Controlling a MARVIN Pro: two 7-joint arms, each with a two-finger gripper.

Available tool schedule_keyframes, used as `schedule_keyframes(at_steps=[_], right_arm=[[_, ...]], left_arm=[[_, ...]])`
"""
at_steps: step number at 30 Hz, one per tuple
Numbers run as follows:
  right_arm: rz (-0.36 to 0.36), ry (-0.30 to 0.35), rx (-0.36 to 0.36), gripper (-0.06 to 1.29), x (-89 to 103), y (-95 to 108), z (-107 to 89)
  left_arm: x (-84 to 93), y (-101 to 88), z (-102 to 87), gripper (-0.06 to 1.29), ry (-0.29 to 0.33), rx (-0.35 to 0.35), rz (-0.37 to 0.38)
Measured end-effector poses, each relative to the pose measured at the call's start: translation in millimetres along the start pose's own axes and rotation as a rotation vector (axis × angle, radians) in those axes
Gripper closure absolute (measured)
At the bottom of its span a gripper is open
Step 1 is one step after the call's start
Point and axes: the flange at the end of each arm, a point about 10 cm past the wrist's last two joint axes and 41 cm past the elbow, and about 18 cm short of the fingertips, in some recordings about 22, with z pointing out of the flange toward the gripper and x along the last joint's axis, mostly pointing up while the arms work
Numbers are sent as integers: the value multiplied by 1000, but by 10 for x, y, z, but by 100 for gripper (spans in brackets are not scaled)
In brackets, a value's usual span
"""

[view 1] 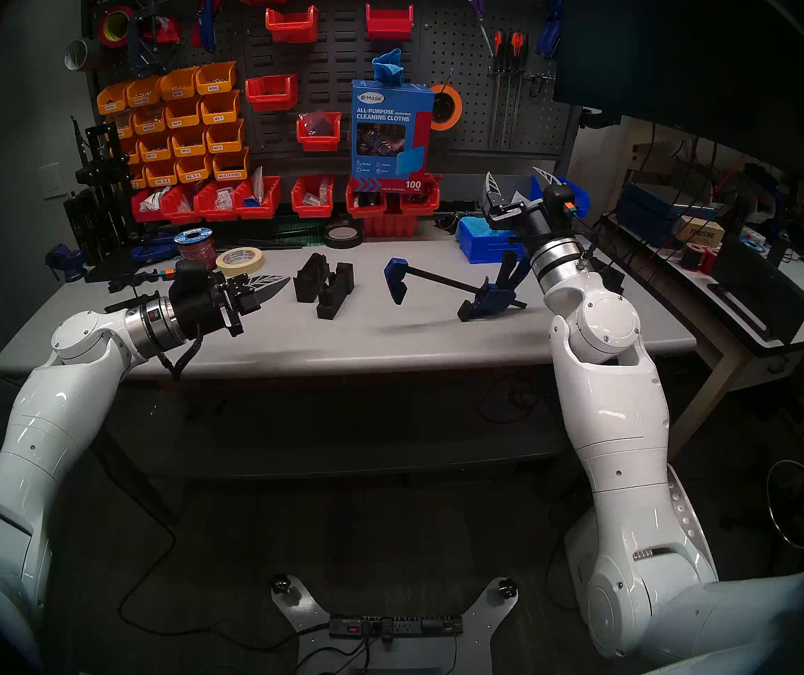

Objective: Clamp the two 3D printed pieces together with the clamp

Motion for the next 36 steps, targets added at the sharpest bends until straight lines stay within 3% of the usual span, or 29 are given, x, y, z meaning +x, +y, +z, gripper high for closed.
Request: schedule_keyframes(at_steps=[9,23,36], right_arm=[[0,-1,0,-1,-4,0,-1],[1,-2,0,-1,-7,1,-1],[1,-2,0,-1,-8,1,-1]], left_arm=[[-161,-50,216,125,-68,-28,-11],[-279,-195,352,125,-124,-39,-12],[-338,-231,438,125,-153,-158,-14]])
